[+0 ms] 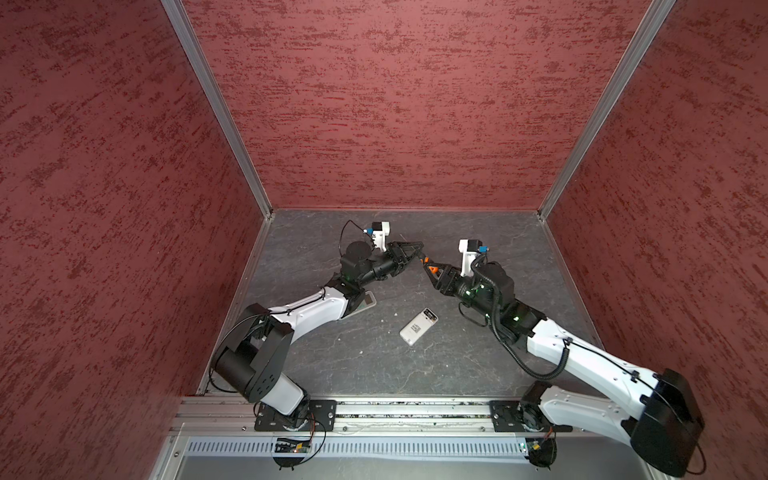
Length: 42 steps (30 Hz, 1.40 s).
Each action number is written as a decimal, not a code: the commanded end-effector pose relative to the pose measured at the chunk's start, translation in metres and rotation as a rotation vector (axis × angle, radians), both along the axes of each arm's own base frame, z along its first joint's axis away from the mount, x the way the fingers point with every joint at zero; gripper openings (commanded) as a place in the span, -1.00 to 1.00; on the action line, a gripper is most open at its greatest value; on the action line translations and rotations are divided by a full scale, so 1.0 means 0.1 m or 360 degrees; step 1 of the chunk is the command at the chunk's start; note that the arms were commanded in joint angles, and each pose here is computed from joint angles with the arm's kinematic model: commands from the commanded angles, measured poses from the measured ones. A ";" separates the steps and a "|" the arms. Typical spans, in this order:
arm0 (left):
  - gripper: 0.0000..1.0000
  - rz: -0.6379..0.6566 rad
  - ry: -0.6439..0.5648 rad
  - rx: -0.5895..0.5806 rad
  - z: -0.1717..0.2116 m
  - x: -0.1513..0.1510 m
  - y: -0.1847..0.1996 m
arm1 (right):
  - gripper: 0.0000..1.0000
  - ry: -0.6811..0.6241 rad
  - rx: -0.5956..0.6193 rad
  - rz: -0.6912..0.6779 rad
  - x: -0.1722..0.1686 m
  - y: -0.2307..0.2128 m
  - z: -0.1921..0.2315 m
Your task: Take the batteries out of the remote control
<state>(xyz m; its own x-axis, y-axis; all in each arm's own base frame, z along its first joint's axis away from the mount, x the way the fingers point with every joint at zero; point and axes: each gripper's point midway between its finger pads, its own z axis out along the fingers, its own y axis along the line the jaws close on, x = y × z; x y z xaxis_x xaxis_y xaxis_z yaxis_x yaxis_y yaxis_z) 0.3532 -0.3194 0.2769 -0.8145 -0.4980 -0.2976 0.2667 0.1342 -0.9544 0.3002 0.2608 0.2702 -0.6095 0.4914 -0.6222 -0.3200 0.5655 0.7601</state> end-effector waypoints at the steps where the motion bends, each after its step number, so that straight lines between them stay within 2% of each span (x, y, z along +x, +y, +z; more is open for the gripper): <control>1: -1.00 0.0004 -0.0117 -0.0023 0.18 -0.05 0.00 | -0.13 -0.0070 0.0193 0.0027 0.03 0.06 0.31; 9: -1.00 -0.0026 -0.0115 -0.0018 0.15 -0.11 -0.08 | -0.29 -0.0106 0.0212 0.0025 0.10 0.12 0.38; 17: -1.00 -0.0032 -0.0107 -0.0011 0.12 -0.14 -0.08 | -0.92 -0.0118 0.0183 -0.0051 0.12 0.02 0.34; 19: -1.00 -0.0032 -0.0101 -0.0007 0.10 -0.13 -0.08 | -1.00 -0.0120 0.0164 -0.0050 0.11 0.01 0.33; 22: -0.96 -0.0036 -0.0099 0.0006 0.10 -0.14 -0.07 | -1.00 -0.0112 0.0114 -0.0040 0.09 0.01 0.29; 25: -0.69 -0.0015 -0.0116 0.0050 0.12 -0.15 -0.04 | -1.00 -0.0086 0.0049 -0.0032 0.07 -0.01 0.21; 30: 0.21 0.0033 -0.0127 0.0110 0.14 -0.14 0.10 | -1.00 -0.0063 -0.0050 -0.0015 -0.02 -0.08 0.13; 32: 0.43 0.0065 -0.0143 0.0156 0.15 -0.16 0.20 | -1.00 -0.0041 -0.0114 -0.0015 -0.06 -0.12 0.10; 36: 0.58 0.0086 -0.0109 0.0359 0.02 -0.29 0.41 | -1.00 0.0022 -0.0279 0.0000 -0.17 -0.23 -0.02; 39: 0.64 0.0020 -0.0033 0.0568 -0.19 -0.51 0.54 | -1.00 0.0080 -0.0449 0.0033 -0.27 -0.33 -0.11; 42: 0.68 -0.0052 0.0083 0.0867 -0.52 -0.80 0.71 | -1.00 0.0146 -0.0662 0.0075 -0.41 -0.47 -0.17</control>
